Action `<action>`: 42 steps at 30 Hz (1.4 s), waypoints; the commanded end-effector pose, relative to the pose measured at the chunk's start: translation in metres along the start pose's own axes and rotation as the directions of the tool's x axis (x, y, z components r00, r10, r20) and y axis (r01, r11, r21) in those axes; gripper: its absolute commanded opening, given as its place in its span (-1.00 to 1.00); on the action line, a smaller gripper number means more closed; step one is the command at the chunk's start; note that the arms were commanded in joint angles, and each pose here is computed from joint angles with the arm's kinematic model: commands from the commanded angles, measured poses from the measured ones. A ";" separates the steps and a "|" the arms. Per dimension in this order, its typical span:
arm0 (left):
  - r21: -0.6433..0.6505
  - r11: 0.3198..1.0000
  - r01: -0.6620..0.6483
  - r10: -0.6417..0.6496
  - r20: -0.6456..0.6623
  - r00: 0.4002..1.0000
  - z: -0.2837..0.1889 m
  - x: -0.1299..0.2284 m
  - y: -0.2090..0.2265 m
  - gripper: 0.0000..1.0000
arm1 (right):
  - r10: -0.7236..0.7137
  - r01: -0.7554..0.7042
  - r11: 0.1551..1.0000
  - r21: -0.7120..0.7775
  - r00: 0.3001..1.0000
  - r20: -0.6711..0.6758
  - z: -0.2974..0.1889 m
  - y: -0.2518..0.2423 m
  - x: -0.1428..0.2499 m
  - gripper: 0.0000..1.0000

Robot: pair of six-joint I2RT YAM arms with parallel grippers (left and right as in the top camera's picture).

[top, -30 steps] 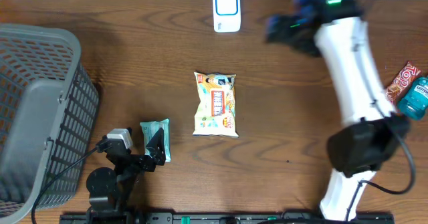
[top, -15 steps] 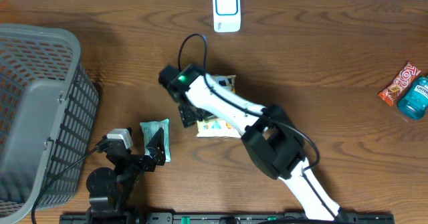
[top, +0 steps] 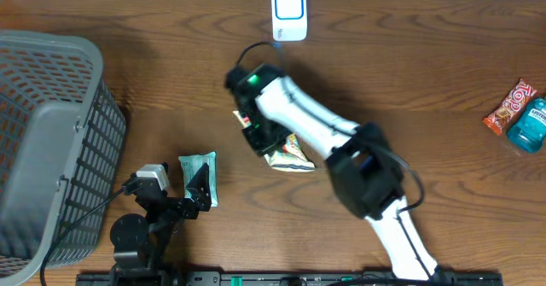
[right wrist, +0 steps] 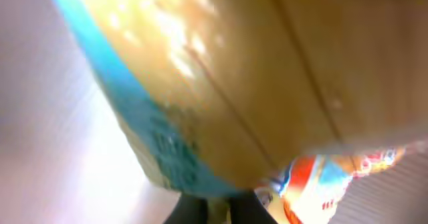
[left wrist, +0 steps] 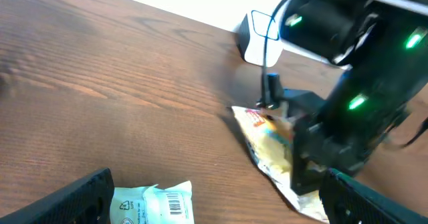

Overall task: Scan the item barcode
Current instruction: 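Reach the right gripper to the yellow chip bag and grasp it, then lift the chip bag with the right gripper and turn it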

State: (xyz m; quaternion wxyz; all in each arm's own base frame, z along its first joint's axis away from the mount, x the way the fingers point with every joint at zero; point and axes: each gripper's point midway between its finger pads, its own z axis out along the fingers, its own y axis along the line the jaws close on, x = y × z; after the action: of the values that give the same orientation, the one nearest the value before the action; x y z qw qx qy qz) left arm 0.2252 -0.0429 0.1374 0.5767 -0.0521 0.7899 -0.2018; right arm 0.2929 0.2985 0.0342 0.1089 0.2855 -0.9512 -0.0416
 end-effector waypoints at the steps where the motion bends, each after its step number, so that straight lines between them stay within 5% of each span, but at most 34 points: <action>1: -0.007 1.000 0.007 -0.008 -0.033 0.999 0.001 0.011 0.003 0.96 | -0.410 0.510 0.717 -0.475 0.860 0.304 -0.092 0.059 0.028 -0.97; 3: -0.007 1.000 0.007 -0.008 -0.032 0.999 0.001 0.011 0.003 0.95 | -0.393 0.565 0.606 -0.560 0.824 0.408 -0.122 0.060 0.038 -0.97; 10: -0.007 1.000 0.007 -0.008 -0.033 0.999 0.001 0.011 0.003 0.95 | -0.213 0.519 0.455 -0.724 0.853 0.477 -0.159 0.047 0.043 -0.97; 18: -0.007 1.000 0.007 -0.008 -0.032 0.999 0.001 0.011 0.003 0.96 | -0.377 0.717 0.427 -0.551 0.695 0.612 -0.145 0.041 0.042 -0.97; 22: -0.007 1.000 0.007 -0.008 -0.032 0.999 0.001 0.011 0.003 0.95 | -0.497 0.752 0.503 -0.427 0.655 0.569 -0.110 0.029 0.027 -0.97; 28: -0.007 1.000 0.007 -0.008 -0.032 0.999 0.001 0.011 0.003 0.96 | -0.346 0.447 0.863 -0.236 0.862 0.370 -0.072 -0.017 -0.021 -0.97; 31: -0.007 1.000 0.007 -0.008 -0.033 0.999 0.001 0.011 0.003 0.95 | -0.372 0.418 0.902 -0.107 0.879 0.298 -0.059 -0.012 -0.021 -0.95; 35: -0.007 1.000 0.007 -0.008 -0.032 0.999 0.001 0.011 0.003 0.95 | -0.325 0.310 0.946 0.098 0.913 0.245 -0.050 -0.009 -0.027 -0.28; 36: -0.007 1.000 0.007 -0.008 -0.033 0.999 0.001 0.011 0.003 0.96 | -0.303 0.270 0.950 0.159 0.921 0.245 -0.051 -0.012 -0.030 0.01; 37: -0.007 1.000 0.007 -0.008 -0.033 0.999 0.001 0.011 0.003 0.96 | -0.290 0.222 0.937 0.269 0.925 0.247 -0.054 -0.016 -0.033 0.79; 39: -0.007 1.000 0.007 -0.008 -0.033 0.999 0.001 0.011 0.003 0.96 | -0.306 0.216 0.918 0.333 0.919 0.247 -0.056 -0.013 -0.034 0.98; 42: -0.007 1.000 0.007 -0.008 -0.032 0.999 0.001 0.011 0.003 0.96 | -0.340 0.209 0.880 0.428 0.904 0.258 -0.058 -0.011 -0.041 0.98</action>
State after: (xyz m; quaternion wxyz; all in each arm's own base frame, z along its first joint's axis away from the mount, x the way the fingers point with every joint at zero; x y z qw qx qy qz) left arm 0.2252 -0.0429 0.1374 0.5767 -0.0521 0.7899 -0.2018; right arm 0.3250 0.3244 0.0750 -0.0700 0.4550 -0.8877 0.0061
